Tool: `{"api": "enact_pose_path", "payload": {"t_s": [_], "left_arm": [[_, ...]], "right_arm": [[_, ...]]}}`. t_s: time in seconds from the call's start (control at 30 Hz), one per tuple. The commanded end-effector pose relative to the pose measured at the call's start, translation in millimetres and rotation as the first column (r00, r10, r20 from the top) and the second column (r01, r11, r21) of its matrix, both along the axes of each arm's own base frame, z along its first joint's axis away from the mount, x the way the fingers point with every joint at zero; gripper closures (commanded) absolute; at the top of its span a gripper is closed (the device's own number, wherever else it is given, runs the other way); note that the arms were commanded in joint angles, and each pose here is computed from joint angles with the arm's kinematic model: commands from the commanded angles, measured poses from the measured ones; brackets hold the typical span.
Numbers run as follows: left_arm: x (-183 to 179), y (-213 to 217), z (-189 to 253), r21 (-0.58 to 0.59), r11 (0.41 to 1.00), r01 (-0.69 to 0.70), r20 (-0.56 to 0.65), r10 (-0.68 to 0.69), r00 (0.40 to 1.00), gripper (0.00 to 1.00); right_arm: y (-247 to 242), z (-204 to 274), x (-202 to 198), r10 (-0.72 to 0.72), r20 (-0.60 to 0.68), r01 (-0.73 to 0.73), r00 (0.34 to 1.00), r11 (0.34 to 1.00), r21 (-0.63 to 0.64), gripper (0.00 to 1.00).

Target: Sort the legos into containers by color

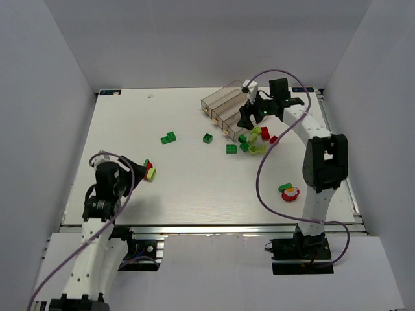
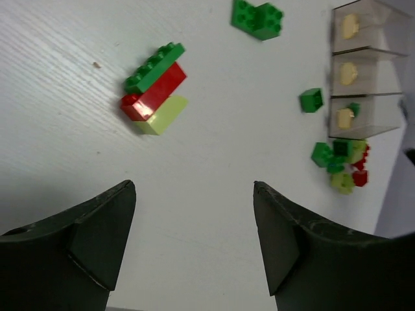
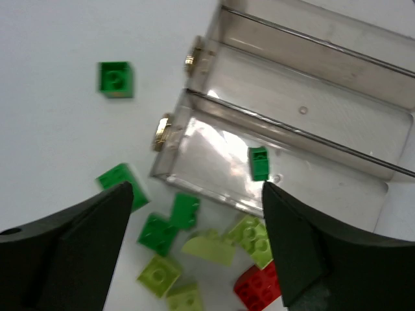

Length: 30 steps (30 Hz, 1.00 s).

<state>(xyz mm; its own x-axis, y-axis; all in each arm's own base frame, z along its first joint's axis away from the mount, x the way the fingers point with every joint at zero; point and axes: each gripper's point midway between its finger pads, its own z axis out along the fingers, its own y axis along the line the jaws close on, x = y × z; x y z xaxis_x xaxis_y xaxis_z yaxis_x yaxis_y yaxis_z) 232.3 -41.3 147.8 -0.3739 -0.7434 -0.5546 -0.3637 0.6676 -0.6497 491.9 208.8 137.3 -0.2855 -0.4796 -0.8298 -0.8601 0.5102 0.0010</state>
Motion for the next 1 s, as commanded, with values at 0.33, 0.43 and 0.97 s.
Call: {"api": "enact_pose_path", "payload": {"t_s": [0.33,0.43,0.97], "left_arm": [[53.1,30.3,-23.1,0.2,0.98,-0.005,-0.431,0.093,0.897,0.02],[72.1,24.7,-23.3,0.212,0.974,0.083,-0.472,0.028,0.881,0.02],[73.9,-17.2,-71.4,0.379,0.707,0.596,-0.715,-0.186,0.674,0.02]], "right_arm": [[11.8,76.6,-122.1,0.245,0.204,-0.27,0.948,0.957,0.106,0.11],[11.3,75.5,-122.3,0.223,0.183,-0.247,0.957,0.962,0.119,0.11],[13.4,68.1,-121.5,0.217,0.156,-0.239,0.964,0.961,0.139,0.11]]}}
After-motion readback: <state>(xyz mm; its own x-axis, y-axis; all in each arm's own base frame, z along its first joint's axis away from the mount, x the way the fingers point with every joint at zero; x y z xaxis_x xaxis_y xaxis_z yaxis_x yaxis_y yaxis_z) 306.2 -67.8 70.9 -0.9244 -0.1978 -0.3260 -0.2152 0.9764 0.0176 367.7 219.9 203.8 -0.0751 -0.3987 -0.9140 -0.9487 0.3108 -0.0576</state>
